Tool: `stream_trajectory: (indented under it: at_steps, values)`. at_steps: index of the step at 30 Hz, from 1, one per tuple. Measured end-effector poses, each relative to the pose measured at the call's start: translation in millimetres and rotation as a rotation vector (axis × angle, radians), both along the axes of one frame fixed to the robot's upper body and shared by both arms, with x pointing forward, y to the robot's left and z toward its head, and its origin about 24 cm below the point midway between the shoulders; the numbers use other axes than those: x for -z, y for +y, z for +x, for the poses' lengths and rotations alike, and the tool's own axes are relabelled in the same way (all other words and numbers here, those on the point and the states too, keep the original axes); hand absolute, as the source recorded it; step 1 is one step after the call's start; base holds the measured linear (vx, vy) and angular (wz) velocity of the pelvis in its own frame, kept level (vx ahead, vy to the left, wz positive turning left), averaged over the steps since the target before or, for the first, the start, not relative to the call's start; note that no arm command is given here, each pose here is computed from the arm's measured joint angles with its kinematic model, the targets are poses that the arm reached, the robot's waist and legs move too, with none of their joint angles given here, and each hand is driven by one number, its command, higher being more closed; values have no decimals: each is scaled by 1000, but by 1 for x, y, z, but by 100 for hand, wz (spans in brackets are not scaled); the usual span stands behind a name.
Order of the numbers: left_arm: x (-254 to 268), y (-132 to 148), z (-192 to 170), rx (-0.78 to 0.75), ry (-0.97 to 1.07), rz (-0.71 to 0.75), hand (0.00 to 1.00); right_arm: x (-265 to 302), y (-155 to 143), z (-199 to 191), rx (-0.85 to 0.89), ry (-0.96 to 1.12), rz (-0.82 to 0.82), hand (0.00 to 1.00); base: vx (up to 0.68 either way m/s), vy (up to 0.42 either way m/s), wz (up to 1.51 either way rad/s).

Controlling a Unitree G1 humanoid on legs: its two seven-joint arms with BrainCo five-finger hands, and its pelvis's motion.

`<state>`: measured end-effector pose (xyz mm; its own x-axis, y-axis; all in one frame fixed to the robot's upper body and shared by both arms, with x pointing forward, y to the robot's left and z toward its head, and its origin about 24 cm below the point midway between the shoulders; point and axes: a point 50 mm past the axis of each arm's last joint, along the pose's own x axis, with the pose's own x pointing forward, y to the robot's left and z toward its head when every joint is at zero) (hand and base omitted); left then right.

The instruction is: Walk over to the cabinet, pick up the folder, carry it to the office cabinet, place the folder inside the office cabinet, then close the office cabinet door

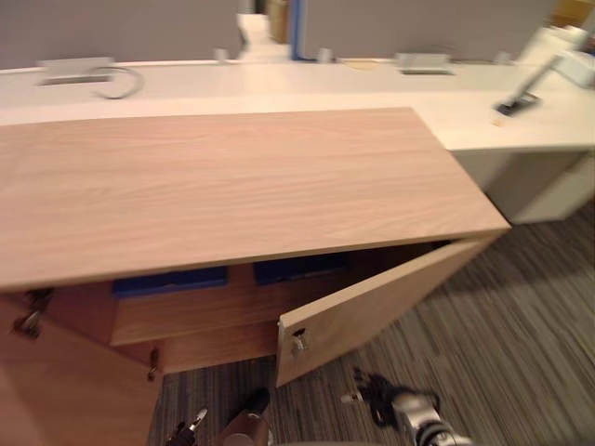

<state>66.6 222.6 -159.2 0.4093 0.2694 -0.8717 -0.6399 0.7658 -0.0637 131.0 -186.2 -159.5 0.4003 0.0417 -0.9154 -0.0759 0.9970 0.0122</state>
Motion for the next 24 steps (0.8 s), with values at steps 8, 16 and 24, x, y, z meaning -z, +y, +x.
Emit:
stream_trajectory:
  at_steps: [8, 16, 24]
  values:
    - [5, 3, -27, -60, 81, -6, 0, 12, 0, -49, 191, 98, 35, 0, 31, -206, 31]
    - [0, 13, -9, -100, 42, 32, 0, 2, 29, -7, 63, -31, 83, 0, -13, 26, 54]
    - [2, 7, -23, -86, 73, 23, 0, -2, 24, 2, 172, -85, 93, 0, 82, 71, 114]
